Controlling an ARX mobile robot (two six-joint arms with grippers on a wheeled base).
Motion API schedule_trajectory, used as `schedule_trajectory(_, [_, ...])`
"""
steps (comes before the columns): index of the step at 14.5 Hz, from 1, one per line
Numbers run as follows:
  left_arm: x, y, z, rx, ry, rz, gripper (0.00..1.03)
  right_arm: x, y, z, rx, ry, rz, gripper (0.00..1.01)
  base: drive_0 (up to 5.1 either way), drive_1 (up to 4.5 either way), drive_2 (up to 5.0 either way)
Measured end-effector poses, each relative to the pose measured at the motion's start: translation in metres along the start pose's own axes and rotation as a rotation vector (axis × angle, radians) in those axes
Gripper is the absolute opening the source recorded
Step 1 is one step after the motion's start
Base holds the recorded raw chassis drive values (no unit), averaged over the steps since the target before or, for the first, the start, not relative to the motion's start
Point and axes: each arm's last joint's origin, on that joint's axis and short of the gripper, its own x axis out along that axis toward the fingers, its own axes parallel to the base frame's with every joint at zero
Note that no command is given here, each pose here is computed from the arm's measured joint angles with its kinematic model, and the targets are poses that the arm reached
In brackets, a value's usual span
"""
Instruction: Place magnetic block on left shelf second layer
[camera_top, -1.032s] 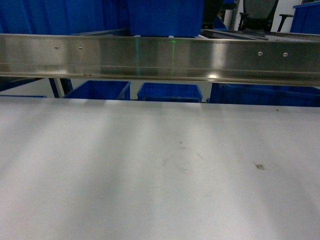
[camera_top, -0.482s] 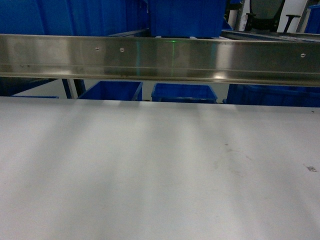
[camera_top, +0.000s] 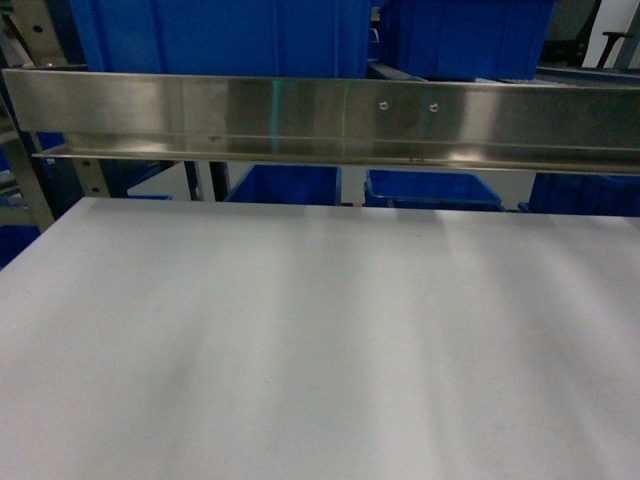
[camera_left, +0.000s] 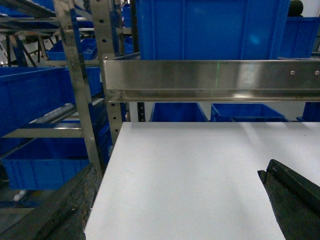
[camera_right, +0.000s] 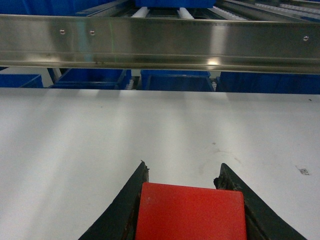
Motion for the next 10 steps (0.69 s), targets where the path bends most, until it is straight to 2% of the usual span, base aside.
schedule_trajectory(3, [0.0000,0.0000,0.0000,0.000,0.000,0.000,0.98,0.0000,0.0000,0.0000,0.000,0.000,0.000,0.34,0.0,0.00,0.0])
schedule_trajectory(10, [0.0000,0.0000,-0.0001,0.000,0.002,0.000,0.98,0.0000,-0.0001,0.0001,0.000,-0.002,0.000,0.34,-5.0,2.43,2.4])
